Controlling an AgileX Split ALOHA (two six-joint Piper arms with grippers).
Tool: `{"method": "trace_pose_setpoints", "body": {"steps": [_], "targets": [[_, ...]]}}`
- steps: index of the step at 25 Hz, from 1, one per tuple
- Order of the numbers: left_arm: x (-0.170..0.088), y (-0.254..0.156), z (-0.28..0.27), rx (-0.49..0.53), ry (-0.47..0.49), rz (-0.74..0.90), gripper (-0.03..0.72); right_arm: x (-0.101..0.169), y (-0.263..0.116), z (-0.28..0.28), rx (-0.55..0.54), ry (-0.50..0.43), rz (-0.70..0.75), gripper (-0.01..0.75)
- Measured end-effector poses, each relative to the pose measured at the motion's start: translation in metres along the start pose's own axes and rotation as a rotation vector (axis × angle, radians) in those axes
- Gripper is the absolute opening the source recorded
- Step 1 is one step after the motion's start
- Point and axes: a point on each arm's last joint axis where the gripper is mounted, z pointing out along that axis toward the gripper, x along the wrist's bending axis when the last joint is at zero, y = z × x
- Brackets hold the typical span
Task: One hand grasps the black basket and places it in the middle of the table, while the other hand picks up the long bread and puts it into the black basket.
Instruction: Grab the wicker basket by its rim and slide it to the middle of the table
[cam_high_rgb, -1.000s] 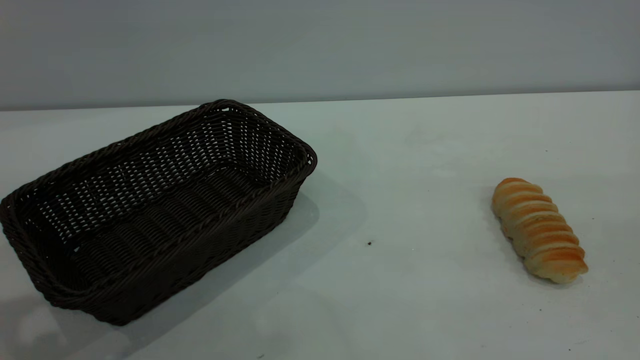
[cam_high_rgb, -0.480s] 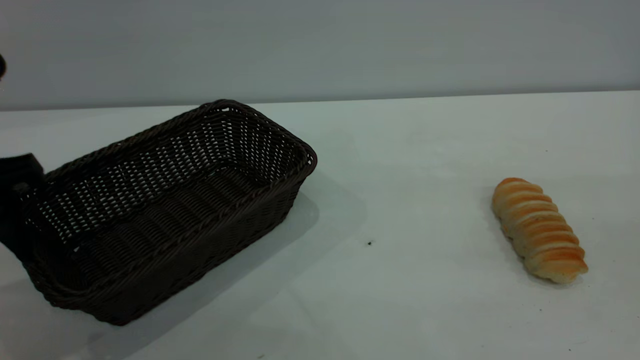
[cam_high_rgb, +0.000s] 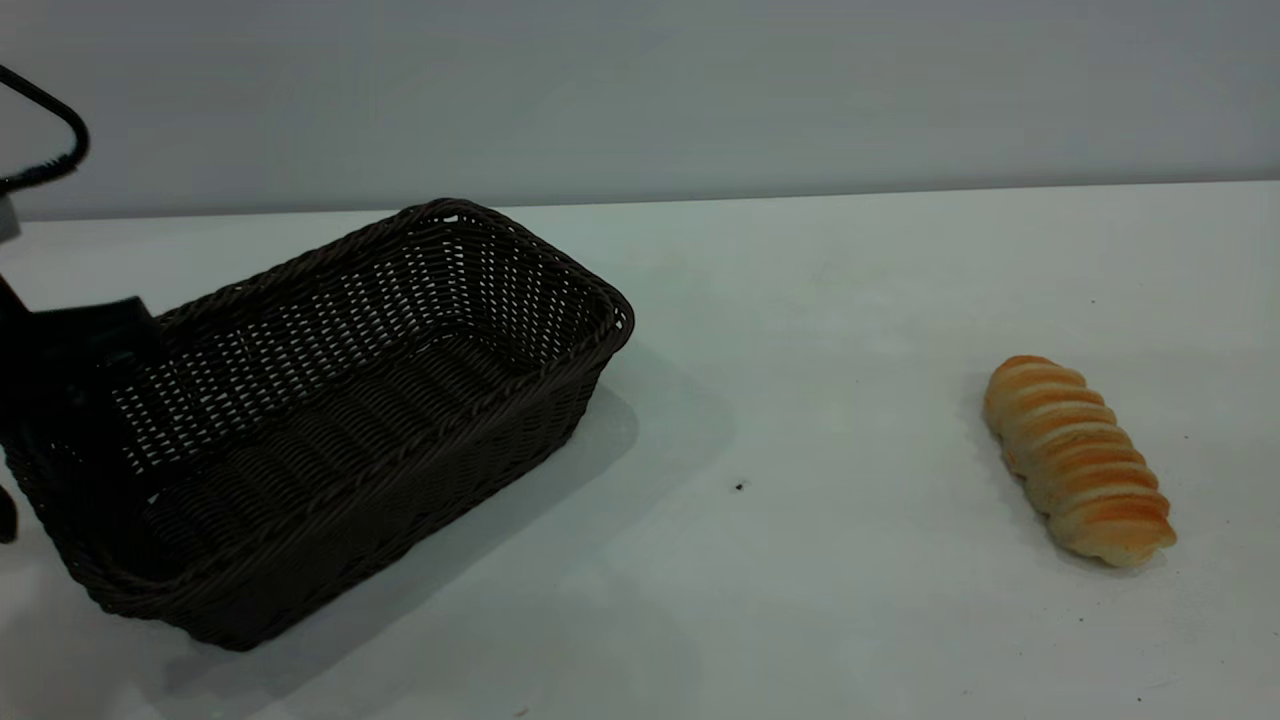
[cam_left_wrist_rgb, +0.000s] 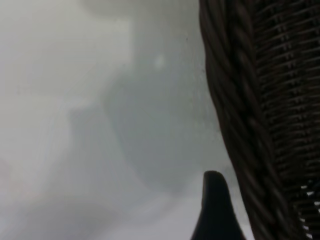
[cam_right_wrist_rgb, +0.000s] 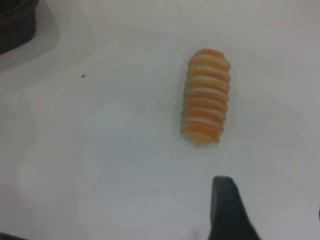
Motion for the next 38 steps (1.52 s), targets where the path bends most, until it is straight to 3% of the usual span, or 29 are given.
{"method": "trace_pose_setpoints", "body": {"steps": [8, 11, 14, 16, 19, 26, 38], "targets": [[-0.007, 0.010, 0.023, 0.007, 0.003, -0.002, 0.572, 0.000, 0.000, 0.000, -0.001, 0.000, -0.004, 0.414], [-0.008, 0.012, 0.030, 0.014, 0.007, -0.003, 0.533, 0.000, 0.000, 0.000, -0.001, 0.000, -0.004, 0.414], [-0.008, 0.012, 0.033, 0.025, 0.014, -0.003, 0.394, 0.000, 0.000, 0.000, -0.001, 0.000, -0.004, 0.414], [-0.009, 0.012, 0.033, 0.024, 0.011, -0.006, 0.244, 0.000, 0.000, 0.000, -0.001, 0.000, -0.004, 0.414], [-0.012, 0.017, 0.028, -0.008, -0.013, 0.030, 0.170, 0.000, 0.000, 0.000, -0.001, 0.000, -0.004, 0.414], [-0.022, 0.022, 0.007, -0.004, -0.021, 0.176, 0.152, 0.000, 0.000, 0.000, -0.001, 0.000, -0.004, 0.414], [-0.084, 0.021, 0.008, 0.032, -0.132, 0.405, 0.140, -0.001, 0.008, 0.013, -0.019, -0.006, 0.006, 0.414]]}}
